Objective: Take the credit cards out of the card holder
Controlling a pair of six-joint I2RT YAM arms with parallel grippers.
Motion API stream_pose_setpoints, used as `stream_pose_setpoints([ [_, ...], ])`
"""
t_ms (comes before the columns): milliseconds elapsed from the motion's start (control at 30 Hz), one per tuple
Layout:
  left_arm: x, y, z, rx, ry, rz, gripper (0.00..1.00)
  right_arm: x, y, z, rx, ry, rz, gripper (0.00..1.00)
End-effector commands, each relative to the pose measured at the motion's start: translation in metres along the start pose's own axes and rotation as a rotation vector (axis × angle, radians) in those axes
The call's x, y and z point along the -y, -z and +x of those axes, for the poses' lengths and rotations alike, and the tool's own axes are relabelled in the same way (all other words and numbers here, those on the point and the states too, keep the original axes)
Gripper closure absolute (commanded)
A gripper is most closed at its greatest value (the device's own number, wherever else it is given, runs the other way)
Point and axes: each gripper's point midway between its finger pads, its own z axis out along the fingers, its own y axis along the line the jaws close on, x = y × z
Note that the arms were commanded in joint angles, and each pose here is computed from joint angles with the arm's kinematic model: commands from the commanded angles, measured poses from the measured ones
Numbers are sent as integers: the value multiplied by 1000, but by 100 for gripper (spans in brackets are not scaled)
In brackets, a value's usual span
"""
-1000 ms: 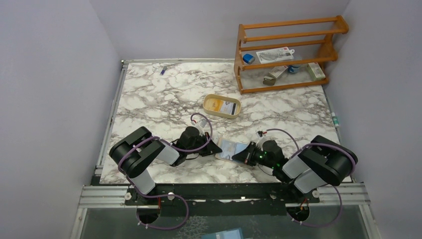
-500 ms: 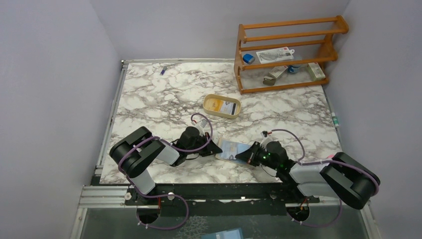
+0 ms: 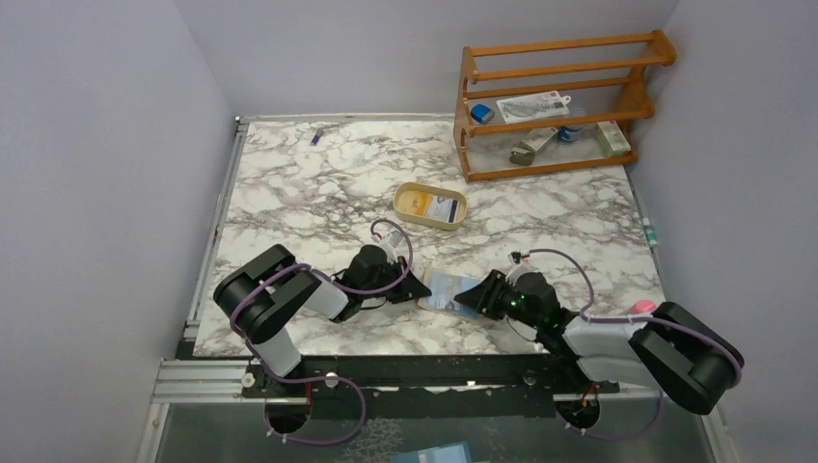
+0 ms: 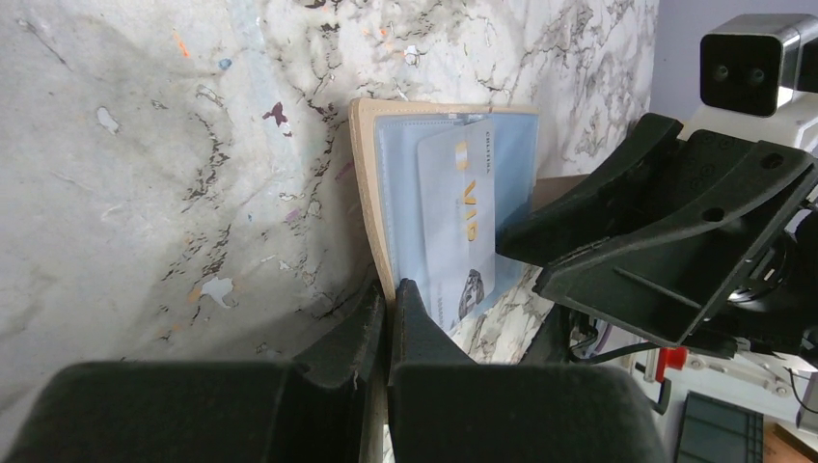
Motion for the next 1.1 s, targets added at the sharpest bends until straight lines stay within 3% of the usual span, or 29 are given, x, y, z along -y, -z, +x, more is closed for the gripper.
stream_pose_setpoints([
  [0,-35,6,32,-110,15,-119,100,48,10,29,-75,-11,122,47],
  [100,-35,8,32,-105,16,-119,100,47,9,29,-74,-13,118,37],
  [433,-36,9,34,-110,19,-121,100,37,-1,27,-82,-11,75,39],
  [567,-37,9,34,-110,18,-123,100,26,-9,27,-100,-5,32,51],
  [900,-39,12,36,-109,18,-129,100,24,-13,33,-134,-15,12,97],
  [1067,-40,12,36,-109,16,-131,100,26,-9,34,-137,-16,20,99],
])
